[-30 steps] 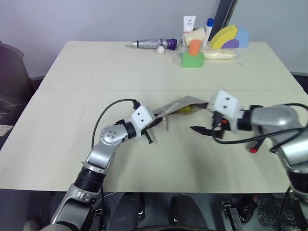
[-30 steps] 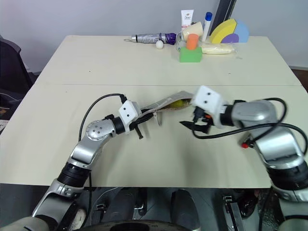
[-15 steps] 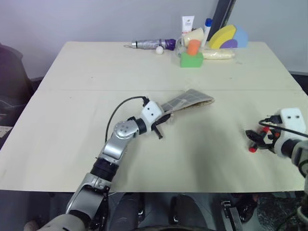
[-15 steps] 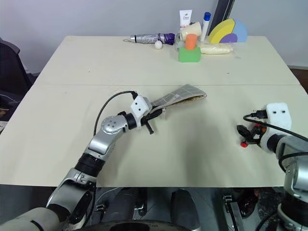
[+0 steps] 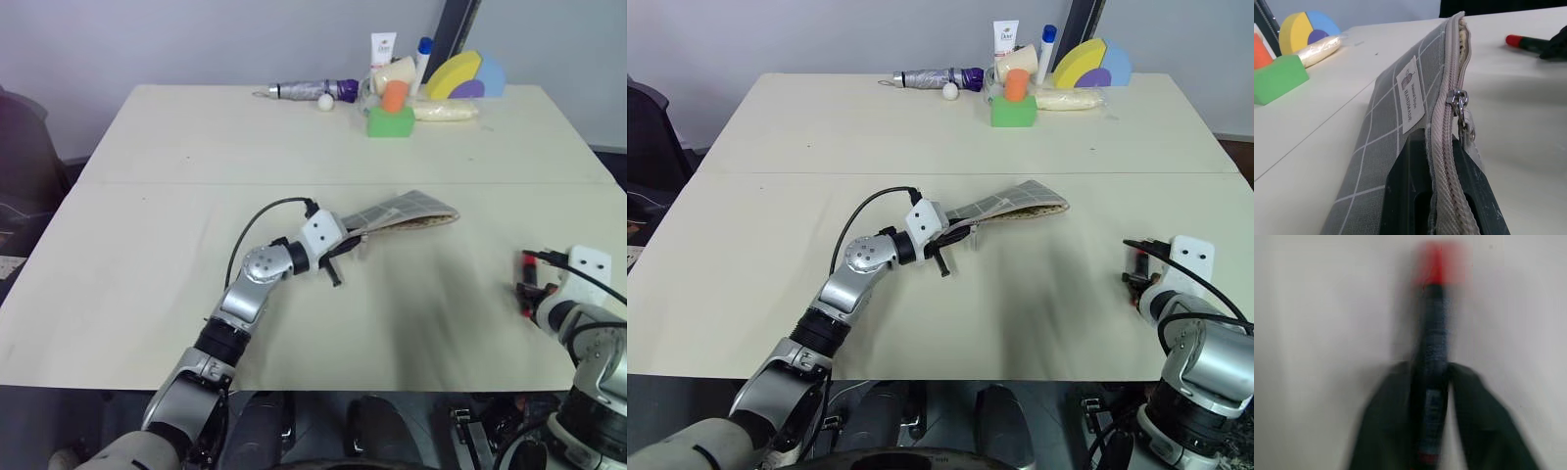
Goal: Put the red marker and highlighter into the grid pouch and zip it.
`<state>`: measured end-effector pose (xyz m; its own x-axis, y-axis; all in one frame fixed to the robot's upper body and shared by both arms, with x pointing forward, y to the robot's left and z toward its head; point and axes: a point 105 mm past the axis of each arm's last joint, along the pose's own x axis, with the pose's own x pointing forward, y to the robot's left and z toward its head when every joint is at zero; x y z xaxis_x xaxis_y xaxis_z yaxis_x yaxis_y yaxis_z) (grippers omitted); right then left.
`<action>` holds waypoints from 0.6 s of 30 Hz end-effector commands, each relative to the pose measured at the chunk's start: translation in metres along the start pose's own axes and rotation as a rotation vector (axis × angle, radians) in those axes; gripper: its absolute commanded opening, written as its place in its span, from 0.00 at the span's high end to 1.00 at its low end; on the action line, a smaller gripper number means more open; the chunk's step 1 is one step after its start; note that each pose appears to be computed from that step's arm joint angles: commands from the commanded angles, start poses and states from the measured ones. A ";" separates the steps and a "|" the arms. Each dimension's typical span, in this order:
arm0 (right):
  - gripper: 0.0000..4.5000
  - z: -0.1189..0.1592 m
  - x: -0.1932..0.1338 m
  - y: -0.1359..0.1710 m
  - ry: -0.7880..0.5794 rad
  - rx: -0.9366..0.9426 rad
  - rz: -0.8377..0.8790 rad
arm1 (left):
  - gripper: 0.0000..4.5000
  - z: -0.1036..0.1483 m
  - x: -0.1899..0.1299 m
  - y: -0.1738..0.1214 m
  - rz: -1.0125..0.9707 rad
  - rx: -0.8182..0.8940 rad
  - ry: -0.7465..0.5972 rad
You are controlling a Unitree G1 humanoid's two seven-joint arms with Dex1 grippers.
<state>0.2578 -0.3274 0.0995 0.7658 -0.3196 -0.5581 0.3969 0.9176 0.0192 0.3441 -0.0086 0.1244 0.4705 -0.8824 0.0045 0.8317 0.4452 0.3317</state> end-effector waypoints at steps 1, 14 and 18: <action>0.94 0.025 -0.003 0.004 -0.078 -0.122 0.027 | 1.00 0.008 -0.003 0.011 0.045 0.034 -0.019; 0.94 0.055 -0.059 0.095 -0.345 -1.045 0.547 | 1.00 0.005 -0.018 0.031 0.084 0.106 0.032; 0.94 0.055 -0.059 0.110 -0.374 -1.121 0.592 | 1.00 0.005 -0.018 0.026 0.066 0.123 0.037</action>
<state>0.2818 -0.2243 0.1697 0.8304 0.3064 -0.4654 -0.5454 0.6177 -0.5666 0.3602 0.0236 0.1267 0.5554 -0.8307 -0.0384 0.7670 0.4938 0.4098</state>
